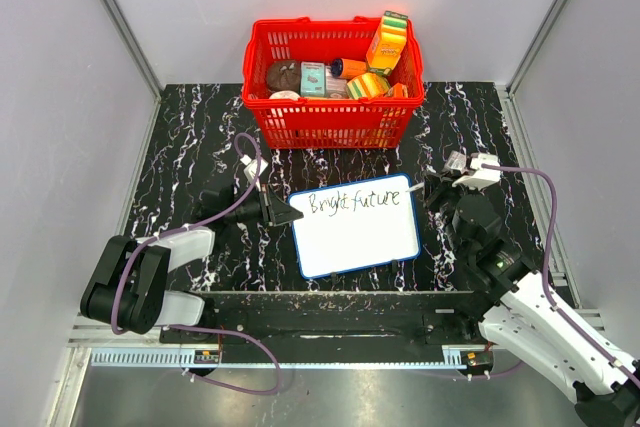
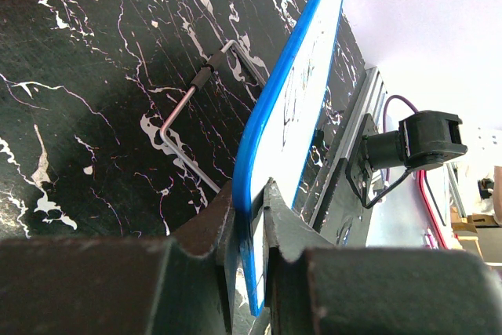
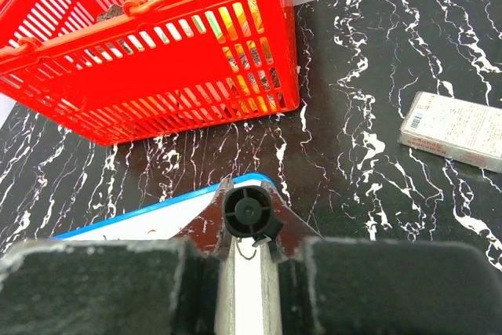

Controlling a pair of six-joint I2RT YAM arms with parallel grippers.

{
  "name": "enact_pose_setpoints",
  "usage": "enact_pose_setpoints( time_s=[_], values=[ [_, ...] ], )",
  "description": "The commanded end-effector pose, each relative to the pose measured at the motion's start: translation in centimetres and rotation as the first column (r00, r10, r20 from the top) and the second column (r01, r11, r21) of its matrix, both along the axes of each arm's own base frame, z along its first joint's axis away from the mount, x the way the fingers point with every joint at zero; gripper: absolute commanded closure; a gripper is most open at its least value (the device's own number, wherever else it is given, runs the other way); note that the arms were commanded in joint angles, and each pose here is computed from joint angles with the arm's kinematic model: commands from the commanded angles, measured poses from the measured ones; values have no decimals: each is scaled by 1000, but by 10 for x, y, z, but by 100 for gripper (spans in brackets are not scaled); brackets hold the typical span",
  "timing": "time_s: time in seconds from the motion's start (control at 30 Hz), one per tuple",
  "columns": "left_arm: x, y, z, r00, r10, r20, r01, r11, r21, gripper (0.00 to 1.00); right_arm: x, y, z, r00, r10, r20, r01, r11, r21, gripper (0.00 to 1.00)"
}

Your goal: Write a sentence on the whiteboard

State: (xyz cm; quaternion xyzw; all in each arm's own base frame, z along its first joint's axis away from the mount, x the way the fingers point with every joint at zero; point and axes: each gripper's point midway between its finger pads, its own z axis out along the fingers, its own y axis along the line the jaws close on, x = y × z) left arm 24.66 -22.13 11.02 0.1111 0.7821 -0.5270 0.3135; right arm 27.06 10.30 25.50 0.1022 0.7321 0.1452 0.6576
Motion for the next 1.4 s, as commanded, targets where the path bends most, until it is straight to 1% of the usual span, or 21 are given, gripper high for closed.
enact_pose_setpoints(
  time_s=[0.0, 0.7, 0.9, 0.93, 1.1, 1.37],
  values=[
    [19, 13, -22, 995, 78, 61, -84, 991, 109, 100, 0, -1, 11, 999, 4, 32, -4, 1000, 9, 100],
    [19, 13, -22, 995, 77, 59, -83, 991, 108, 100, 5, 6, 9, 999, 18, 31, -19, 1000, 22, 100],
    [19, 13, -22, 995, 77, 60, -83, 991, 108, 100, 11, 10, -3, 1000, 15, -5, -15, 1000, 1, 100],
    [19, 13, -22, 995, 77, 60, -83, 991, 108, 100, 13, 11, 1, 1000, 10, 15, -11, 1000, 15, 100],
    [18, 12, -22, 995, 74, 59, -80, 991, 107, 100, 17, 10, 0, 1000, -8, 17, 8, 1000, 19, 100],
    [18, 12, -22, 995, 76, 59, -82, 991, 107, 100, 22, 9, -8, 999, -35, -1, 35, 999, -2, 100]
  ],
)
